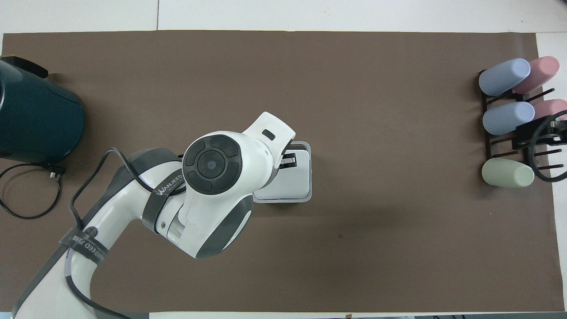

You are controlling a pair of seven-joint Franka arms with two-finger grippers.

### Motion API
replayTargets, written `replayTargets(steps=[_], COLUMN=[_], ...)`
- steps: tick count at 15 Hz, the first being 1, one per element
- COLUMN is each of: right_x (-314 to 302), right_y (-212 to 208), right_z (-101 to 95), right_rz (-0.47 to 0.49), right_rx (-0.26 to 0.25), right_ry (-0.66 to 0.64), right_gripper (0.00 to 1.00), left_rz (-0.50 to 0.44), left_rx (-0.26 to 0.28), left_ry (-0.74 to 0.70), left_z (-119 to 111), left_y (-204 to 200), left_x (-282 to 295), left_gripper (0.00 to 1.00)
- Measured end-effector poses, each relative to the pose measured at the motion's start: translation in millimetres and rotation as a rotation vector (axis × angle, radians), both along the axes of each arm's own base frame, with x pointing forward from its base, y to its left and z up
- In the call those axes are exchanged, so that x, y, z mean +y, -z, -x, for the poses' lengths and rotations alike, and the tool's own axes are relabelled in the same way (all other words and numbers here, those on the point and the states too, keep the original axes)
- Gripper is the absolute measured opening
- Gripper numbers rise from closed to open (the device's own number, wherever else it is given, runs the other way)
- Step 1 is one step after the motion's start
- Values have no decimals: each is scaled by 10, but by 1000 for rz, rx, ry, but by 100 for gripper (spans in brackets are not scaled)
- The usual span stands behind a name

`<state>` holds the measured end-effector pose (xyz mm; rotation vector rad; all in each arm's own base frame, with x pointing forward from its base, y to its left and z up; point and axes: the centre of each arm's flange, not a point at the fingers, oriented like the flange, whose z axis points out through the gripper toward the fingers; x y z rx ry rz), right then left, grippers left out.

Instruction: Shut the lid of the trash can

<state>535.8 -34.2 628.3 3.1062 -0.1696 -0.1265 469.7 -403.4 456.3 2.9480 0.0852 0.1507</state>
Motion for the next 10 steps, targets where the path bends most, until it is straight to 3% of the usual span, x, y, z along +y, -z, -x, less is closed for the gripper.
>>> replayTargets(steps=[10], right_x=[0], right_y=[0], right_z=[0], right_rz=[0], right_rx=[0], right_ry=[0], right_gripper=[100], left_rz=[17], left_rx=[-15], left_ry=[-35], left_z=[-245], left_y=[345], left_x=[32], left_gripper=[1])
